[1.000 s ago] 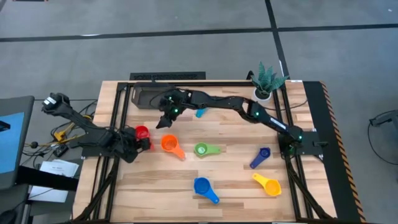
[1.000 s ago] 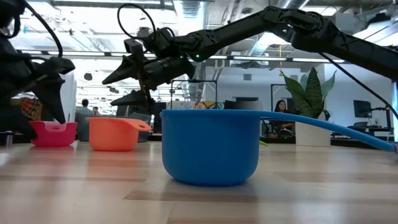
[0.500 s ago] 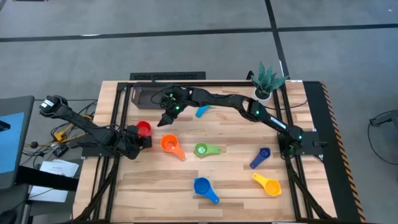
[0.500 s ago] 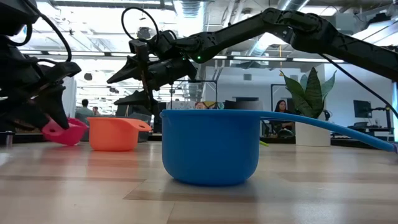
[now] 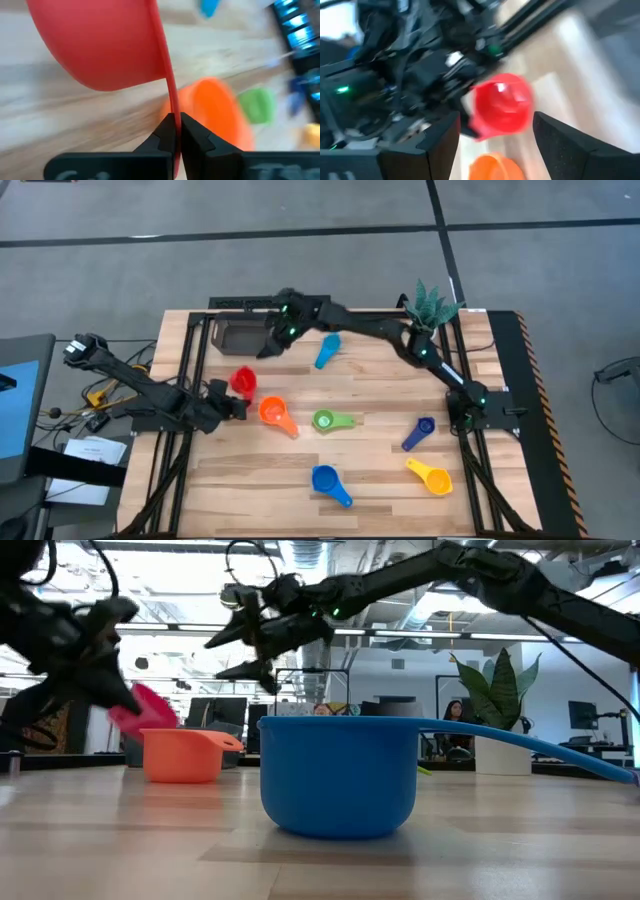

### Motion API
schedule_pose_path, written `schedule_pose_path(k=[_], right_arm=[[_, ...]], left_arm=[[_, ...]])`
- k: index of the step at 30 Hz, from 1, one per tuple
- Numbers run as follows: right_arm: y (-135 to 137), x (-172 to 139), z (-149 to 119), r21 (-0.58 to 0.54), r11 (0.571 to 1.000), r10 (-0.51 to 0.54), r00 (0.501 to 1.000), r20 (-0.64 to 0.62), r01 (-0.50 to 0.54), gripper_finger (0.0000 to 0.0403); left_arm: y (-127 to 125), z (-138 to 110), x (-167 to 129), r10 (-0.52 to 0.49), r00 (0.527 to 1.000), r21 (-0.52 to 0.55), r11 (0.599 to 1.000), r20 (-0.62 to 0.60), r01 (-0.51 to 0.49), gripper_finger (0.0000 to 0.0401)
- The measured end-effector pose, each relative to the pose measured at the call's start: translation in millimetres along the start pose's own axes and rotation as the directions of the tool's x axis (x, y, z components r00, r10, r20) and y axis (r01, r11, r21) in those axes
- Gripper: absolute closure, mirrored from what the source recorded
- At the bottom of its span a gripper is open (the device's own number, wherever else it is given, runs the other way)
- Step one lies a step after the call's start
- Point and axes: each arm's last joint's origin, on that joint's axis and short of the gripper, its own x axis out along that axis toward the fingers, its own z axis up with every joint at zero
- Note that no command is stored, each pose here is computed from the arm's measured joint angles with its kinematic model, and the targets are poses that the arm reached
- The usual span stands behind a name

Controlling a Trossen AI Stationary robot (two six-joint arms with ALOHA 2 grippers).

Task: Nest measuring cups in basket
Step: Stack the red measuring cup on top of the orange measuring cup

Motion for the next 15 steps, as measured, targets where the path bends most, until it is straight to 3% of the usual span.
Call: schedule_pose_path(k=[6, 11, 15], right_arm=[[43, -34, 5, -0.117, 0.967, -0.221, 0.974, 0.049, 0.226, 0.0162], [83, -33, 0, -0.206, 0.949, -0.22, 0.97, 0.101, 0.237, 0.0194], [96, -23, -8, -0.224, 0.934, -0.257, 0.959, 0.117, 0.278, 0.0217]], left_arm=[[-14, 15, -11, -0.138, 0.977, 0.023, 0.99, 0.163, 0.136, 0.0401], [-29, 27, -18, -0.24, 0.938, 0.052, 0.971, 0.251, 0.234, 0.0401], [-42, 37, -20, -0.279, 0.92, 0.112, 0.96, 0.273, 0.258, 0.0401]])
